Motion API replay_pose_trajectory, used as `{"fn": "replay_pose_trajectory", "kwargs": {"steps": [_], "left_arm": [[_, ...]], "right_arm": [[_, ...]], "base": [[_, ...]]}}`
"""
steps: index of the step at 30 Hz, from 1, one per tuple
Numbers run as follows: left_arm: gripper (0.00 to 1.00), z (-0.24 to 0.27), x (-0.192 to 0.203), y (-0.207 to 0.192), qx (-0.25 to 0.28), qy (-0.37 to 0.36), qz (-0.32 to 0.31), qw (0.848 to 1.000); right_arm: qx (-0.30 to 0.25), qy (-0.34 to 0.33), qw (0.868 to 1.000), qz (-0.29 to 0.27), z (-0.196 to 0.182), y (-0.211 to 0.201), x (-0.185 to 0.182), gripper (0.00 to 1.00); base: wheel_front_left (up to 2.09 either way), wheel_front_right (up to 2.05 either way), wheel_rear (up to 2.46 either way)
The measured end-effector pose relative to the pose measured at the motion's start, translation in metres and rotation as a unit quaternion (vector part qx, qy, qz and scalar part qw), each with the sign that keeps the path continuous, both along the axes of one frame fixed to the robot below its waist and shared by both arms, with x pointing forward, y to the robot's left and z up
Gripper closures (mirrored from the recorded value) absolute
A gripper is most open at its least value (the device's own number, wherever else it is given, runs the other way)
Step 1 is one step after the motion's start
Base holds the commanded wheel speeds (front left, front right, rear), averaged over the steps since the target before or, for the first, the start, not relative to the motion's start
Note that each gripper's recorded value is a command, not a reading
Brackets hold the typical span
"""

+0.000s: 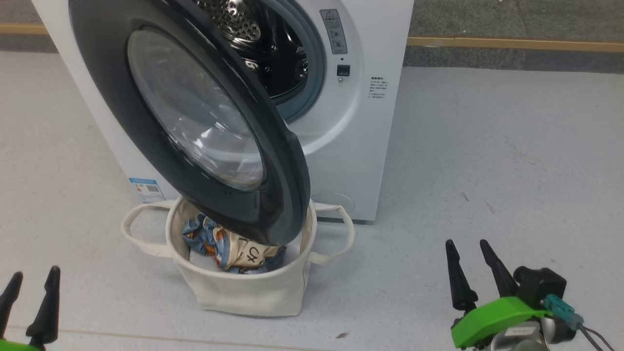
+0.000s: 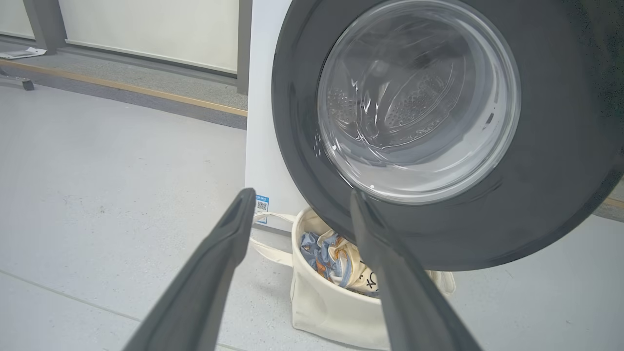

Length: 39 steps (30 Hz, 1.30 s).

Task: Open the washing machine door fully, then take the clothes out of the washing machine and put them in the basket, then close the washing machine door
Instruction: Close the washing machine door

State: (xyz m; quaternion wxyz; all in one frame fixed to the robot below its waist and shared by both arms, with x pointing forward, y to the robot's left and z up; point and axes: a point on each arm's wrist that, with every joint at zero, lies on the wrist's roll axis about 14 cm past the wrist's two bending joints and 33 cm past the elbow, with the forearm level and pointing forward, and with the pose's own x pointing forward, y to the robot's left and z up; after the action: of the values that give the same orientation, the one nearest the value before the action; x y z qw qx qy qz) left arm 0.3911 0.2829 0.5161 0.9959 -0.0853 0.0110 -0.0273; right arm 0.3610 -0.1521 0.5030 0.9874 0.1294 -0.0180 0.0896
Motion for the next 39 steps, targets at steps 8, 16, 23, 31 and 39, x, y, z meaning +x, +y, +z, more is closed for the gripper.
{"fn": "replay_pose_trajectory", "kwargs": {"steps": [8,16,23,31,39], "left_arm": [[0.00,0.005,-0.004,-0.013,-0.007,-0.013,-0.015,1.000],[0.00,0.005,-0.005,-0.023,-0.006,-0.010,-0.036,0.999],[0.00,0.001,-0.007,-0.031,-0.004,-0.001,-0.053,0.999],[0.00,0.005,-0.006,-0.032,-0.019,-0.004,-0.052,0.998],[0.00,0.003,-0.005,-0.038,-0.034,-0.001,-0.059,0.998]], "right_arm": [[0.001,-0.005,1.000,-0.005,0.003,-0.003,-0.003,0.00],[0.000,-0.003,1.000,-0.008,0.002,-0.005,-0.005,0.00],[-0.002,0.001,1.000,-0.007,-0.002,-0.005,-0.009,0.00],[-0.004,0.007,1.000,-0.006,-0.005,-0.005,-0.010,0.00],[-0.004,0.010,1.000,-0.007,-0.007,-0.006,-0.010,0.00]], "base": [[0.00,0.00,0.00],[0.00,0.00,0.00],[0.00,0.00,0.00],[0.00,0.00,0.00],[0.00,0.00,0.00]]}}
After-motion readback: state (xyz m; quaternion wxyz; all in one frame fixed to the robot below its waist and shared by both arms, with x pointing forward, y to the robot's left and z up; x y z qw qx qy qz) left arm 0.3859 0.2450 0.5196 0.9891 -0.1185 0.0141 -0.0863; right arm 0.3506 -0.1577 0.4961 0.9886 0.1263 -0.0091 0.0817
